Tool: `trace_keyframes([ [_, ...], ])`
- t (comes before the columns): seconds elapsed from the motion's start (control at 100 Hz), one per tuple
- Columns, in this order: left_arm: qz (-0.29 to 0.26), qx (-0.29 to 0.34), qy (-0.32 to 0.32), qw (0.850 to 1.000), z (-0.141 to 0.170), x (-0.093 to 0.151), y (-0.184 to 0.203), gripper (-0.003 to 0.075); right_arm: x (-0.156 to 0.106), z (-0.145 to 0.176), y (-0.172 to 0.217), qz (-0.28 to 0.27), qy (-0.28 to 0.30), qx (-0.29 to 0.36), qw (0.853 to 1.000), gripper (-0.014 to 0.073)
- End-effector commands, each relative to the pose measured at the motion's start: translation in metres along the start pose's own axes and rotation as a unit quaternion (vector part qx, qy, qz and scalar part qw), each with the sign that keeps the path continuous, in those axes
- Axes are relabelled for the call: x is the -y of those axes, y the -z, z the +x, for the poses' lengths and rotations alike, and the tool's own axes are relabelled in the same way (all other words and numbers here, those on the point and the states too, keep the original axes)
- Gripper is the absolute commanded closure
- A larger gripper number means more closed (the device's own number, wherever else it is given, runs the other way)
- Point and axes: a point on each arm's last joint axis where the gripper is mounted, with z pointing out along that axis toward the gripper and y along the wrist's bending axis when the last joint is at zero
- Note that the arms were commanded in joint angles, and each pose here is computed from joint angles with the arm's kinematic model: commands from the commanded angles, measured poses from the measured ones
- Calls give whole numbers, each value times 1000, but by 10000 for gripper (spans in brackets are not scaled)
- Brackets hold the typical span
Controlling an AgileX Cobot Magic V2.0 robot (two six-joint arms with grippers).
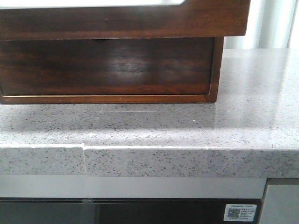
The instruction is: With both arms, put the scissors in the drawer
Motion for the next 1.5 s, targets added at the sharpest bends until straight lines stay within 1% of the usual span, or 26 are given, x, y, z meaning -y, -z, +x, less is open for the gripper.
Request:
trace_keyframes([
  [0.0, 4, 26, 6, 1000, 3, 1, 0, 738, 5, -14, 5, 25, -3, 51, 998, 656],
  [0.15, 4, 26, 6, 1000, 3, 1, 0, 739, 6, -14, 5, 30, -3, 57, 998, 656],
  [0.2, 4, 26, 6, 1000, 3, 1, 0, 738, 8, -16, 4, 43, -5, 75, 996, 656],
  [0.25, 4, 26, 6, 1000, 3, 1, 0, 738, 11, -17, 4, 65, -25, 101, 992, 656],
  [0.32, 4, 26, 6, 1000, 3, 1, 0, 738, 16, -17, 2, 106, -62, 144, 982, 656],
  [0.37, 4, 26, 6, 1000, 3, 1, 0, 738, 20, -16, 2, 137, -85, 186, 969, 656],
  [0.44, 4, 26, 6, 1000, 3, 1, 0, 738, 21, -12, 1, 167, -98, 232, 953, 657],
  [0.51, 4, 26, 6, 1000, 3, 1, 0, 738, 21, -4, 0, 195, -111, 250, 942, 656],
  [0.63, 4, 26, 6, 1000, 3, 1, 0, 738, 24, 13, -4, 259, -141, 225, 929, 657],
  [0.78, 4, 26, 6, 1000, 3, 1, 0, 739, 30, 26, -3, 340, -149, 179, 911, 656],
  [0.88, 4, 26, 6, 1000, 3, 1, 0, 738, 33, 31, -1, 377, -151, 155, 901, 656],
  [0.98, 4, 26, 6, 1000, 3, 1, 0, 739, 34, 37, -1, 402, -157, 123, 894, 657],
  [1.2, 4, 26, 6, 1000, 3, 1, 0, 738, 32, 57, -2, 416, -191, 21, 889, 657],
  [1.38, 4, 26, 6, 1000, 3, 1, 0, 738, 30, 66, -1, 425, -194, -38, 883, 657],
  [1.49, 4, 26, 6, 1000, 3, 1, 0, 738, 28, 72, -1, 418, -191, -74, 885, 656],
])
